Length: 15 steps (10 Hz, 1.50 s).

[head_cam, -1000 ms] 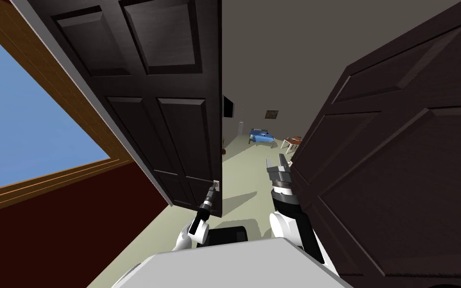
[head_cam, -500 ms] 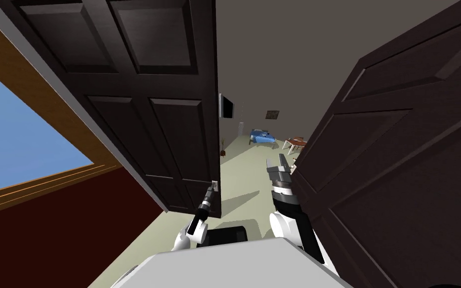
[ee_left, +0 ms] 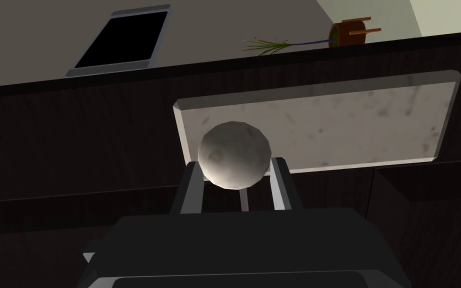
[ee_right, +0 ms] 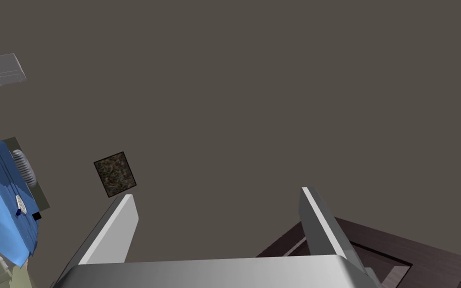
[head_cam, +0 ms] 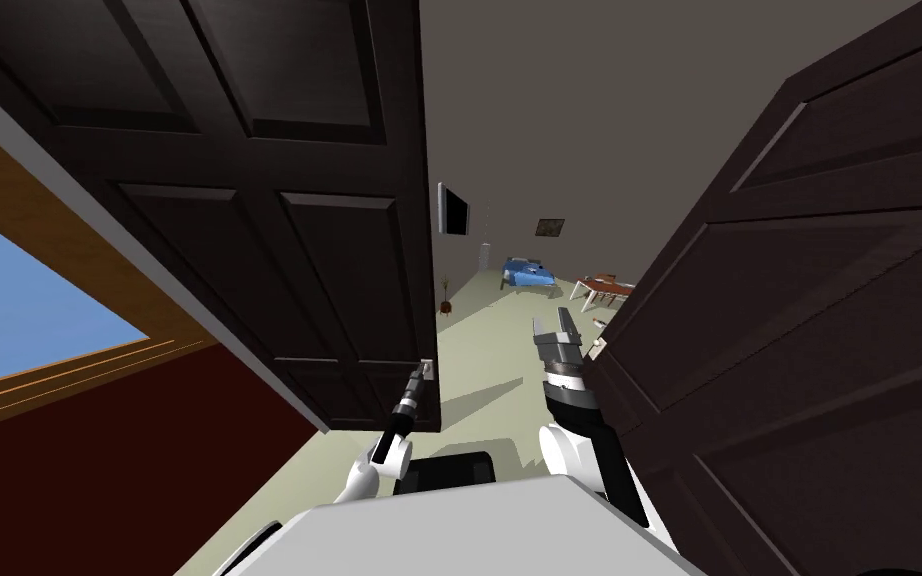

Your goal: Push the door open

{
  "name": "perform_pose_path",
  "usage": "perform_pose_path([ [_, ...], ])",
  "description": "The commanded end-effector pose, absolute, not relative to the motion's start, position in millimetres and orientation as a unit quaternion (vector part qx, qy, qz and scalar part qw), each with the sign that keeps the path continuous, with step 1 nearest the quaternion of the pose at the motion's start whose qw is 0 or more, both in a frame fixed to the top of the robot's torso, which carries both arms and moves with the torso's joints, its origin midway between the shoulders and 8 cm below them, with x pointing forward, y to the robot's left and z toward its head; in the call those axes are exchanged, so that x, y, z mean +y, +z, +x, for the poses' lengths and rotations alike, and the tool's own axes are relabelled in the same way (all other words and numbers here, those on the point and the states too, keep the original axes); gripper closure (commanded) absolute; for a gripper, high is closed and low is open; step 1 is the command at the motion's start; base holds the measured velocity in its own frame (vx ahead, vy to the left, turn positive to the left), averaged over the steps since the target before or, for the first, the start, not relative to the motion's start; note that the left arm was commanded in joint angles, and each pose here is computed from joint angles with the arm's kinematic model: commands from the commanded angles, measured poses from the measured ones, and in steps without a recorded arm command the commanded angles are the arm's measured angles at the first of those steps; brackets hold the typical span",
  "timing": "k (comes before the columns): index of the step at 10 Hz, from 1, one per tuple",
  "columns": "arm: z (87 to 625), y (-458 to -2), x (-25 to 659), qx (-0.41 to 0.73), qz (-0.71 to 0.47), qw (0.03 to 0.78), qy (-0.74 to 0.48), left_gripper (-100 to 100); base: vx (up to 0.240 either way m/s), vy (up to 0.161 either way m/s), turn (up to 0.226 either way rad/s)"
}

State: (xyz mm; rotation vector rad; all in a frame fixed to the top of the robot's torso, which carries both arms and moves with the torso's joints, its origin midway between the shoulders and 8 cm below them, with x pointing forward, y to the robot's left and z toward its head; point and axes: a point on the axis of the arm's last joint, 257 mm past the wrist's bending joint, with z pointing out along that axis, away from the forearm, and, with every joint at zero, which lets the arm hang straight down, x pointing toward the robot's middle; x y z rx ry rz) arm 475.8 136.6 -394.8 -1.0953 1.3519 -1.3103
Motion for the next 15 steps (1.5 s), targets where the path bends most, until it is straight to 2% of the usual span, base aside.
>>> perform_pose_path([
  [1,477.1,-394.7,160.7,0.542,-0.456,0.478,-0.521,100,0.191,-0.109,0.129],
  [2,470.0,-409.4,165.0,0.552,-0.463,0.472,-0.508,100,0.128,-0.079,0.062],
  [3,475.2,-400.2,163.3,0.544,-0.458,0.475,-0.518,-100,-0.088,-0.04,0.085],
  [9,479.7,-395.7,154.0,0.536,-0.464,0.472,-0.524,-100,-0.234,-0.053,0.051],
  [15,481.6,-393.0,166.6,0.532,-0.463,0.482,-0.52,-100,0.169,-0.039,-0.025],
])
